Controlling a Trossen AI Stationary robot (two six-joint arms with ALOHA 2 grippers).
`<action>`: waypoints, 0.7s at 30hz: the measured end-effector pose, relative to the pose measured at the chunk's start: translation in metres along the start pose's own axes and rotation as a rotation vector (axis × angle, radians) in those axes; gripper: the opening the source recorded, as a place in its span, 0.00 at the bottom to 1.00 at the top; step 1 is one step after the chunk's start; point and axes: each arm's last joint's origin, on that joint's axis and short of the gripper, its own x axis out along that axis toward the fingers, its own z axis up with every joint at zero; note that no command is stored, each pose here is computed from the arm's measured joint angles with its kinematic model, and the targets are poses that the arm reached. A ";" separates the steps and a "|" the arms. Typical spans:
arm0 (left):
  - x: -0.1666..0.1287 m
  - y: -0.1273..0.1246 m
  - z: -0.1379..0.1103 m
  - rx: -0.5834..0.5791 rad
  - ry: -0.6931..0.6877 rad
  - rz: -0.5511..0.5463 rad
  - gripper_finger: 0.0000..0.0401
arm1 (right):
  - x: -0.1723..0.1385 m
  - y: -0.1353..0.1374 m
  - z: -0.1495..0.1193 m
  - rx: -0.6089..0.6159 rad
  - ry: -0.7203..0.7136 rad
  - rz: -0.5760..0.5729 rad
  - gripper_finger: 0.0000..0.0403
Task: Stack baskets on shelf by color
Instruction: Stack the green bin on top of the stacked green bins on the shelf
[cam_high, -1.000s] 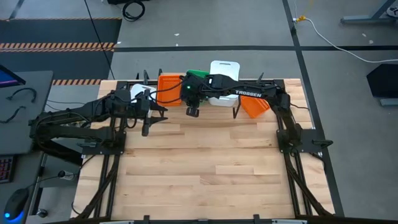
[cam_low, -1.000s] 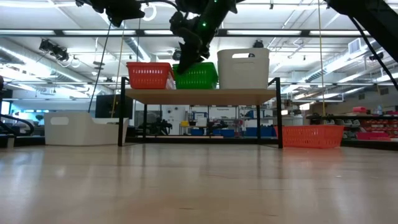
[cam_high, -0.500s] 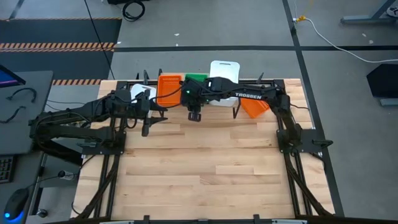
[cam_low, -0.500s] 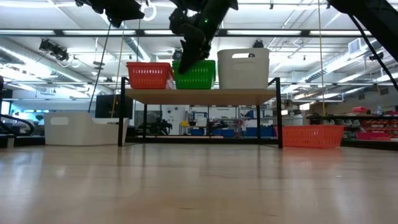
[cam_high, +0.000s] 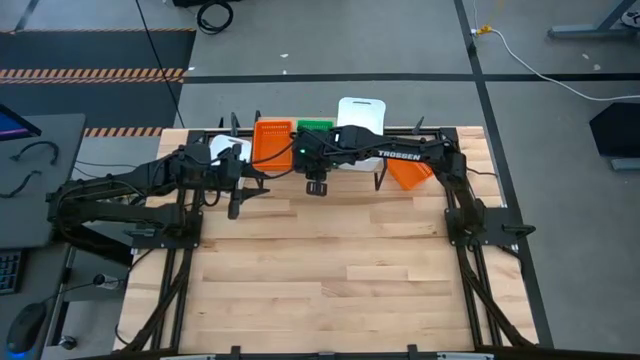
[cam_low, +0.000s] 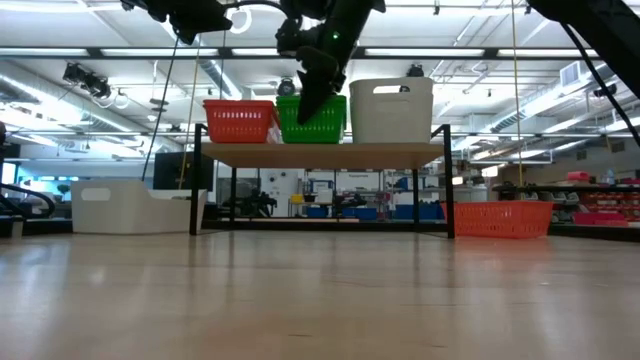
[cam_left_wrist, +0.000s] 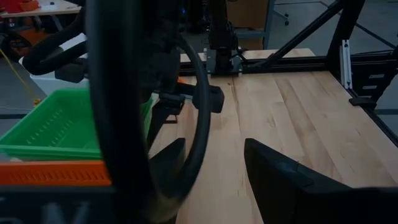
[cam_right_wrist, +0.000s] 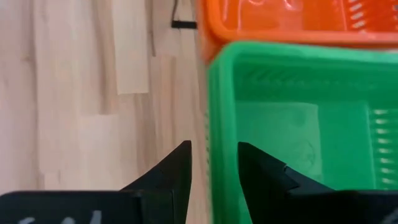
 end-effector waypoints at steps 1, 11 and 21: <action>0.000 0.000 0.000 0.000 0.000 0.000 0.43 | 0.000 0.000 -0.001 -0.001 0.006 -0.005 0.33; 0.000 0.000 0.000 0.000 0.000 0.000 0.43 | 0.000 -0.002 -0.003 -0.026 0.045 -0.076 0.33; 0.000 0.000 0.000 0.002 -0.001 0.000 0.43 | -0.001 0.001 -0.003 -0.129 0.059 -0.092 0.33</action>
